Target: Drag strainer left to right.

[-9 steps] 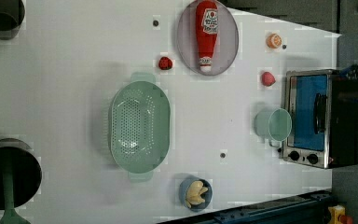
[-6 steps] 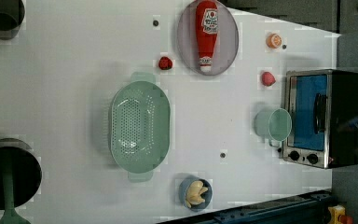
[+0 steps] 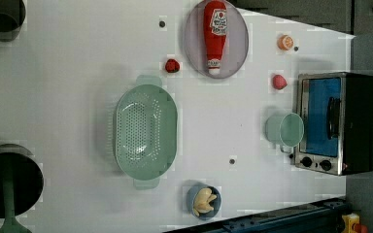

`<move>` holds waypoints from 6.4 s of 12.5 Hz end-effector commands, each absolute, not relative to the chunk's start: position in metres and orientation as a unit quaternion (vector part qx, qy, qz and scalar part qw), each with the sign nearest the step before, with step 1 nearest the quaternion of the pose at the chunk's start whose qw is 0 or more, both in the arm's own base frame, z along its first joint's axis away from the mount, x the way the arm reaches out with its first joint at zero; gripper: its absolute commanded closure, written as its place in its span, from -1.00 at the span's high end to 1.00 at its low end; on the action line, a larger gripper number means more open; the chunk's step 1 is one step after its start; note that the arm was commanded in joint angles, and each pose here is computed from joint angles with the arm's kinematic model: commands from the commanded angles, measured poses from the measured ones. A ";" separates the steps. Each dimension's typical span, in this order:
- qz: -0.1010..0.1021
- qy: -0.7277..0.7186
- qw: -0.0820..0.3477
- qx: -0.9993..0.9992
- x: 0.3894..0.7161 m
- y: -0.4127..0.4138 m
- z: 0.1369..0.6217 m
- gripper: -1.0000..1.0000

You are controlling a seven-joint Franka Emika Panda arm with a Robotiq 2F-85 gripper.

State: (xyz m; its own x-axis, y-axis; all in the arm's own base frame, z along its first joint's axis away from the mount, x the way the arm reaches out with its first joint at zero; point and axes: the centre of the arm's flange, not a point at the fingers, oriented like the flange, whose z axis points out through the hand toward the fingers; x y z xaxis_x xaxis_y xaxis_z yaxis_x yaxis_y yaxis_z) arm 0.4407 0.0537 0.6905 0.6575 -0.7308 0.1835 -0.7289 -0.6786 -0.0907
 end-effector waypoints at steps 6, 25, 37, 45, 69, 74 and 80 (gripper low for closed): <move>0.007 0.482 -0.061 -0.874 0.474 0.267 0.489 1.00; 0.068 0.685 -0.001 -0.725 0.485 0.300 0.173 1.00; 0.042 0.718 -0.013 -0.694 0.491 0.217 0.155 1.00; 0.030 0.710 -0.031 -0.703 0.489 0.122 0.157 1.00; -0.025 0.690 -0.030 -0.723 0.506 -0.084 0.176 1.00; -0.076 0.535 -0.027 -0.841 0.529 -0.053 0.302 1.00; -0.010 0.515 -0.064 -0.855 0.529 -0.035 0.494 1.00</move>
State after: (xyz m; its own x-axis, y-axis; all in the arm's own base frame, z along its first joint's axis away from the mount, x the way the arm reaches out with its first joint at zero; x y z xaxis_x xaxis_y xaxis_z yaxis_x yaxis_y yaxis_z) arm 0.5292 -0.0258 0.5133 0.4003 -0.9057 0.1398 -0.9158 -0.4007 0.0264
